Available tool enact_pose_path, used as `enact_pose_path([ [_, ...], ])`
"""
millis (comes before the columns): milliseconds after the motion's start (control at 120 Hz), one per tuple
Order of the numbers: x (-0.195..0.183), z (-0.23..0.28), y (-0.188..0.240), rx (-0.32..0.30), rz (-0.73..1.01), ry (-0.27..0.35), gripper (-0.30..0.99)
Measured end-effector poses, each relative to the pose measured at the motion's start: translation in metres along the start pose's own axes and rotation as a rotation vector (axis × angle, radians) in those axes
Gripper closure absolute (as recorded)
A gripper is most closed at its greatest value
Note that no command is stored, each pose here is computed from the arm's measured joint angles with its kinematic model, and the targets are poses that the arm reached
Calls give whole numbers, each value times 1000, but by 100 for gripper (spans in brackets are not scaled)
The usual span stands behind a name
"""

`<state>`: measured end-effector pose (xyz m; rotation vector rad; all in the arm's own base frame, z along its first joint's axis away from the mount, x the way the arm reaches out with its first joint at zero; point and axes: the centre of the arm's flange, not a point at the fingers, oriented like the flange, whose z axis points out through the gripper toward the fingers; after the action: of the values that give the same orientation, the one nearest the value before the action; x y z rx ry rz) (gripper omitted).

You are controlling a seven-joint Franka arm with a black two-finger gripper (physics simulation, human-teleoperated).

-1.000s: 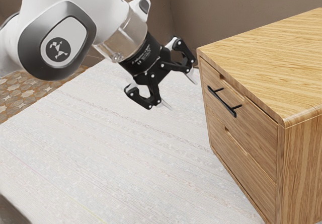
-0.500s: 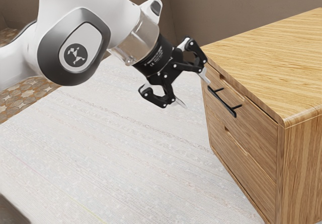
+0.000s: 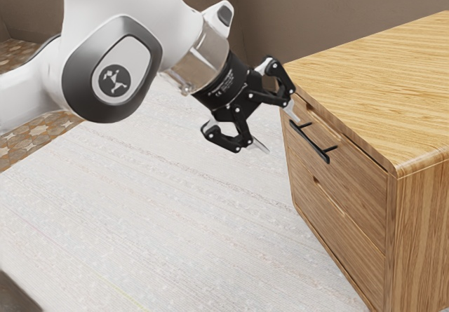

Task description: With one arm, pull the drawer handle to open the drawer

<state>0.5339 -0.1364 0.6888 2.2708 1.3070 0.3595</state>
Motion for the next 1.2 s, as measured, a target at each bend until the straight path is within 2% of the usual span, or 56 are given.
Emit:
enact_pose_path([
  [917,-3,24,7,-6,27,-16,38],
  [1200,-4,31,7,2,33,-23,45],
])
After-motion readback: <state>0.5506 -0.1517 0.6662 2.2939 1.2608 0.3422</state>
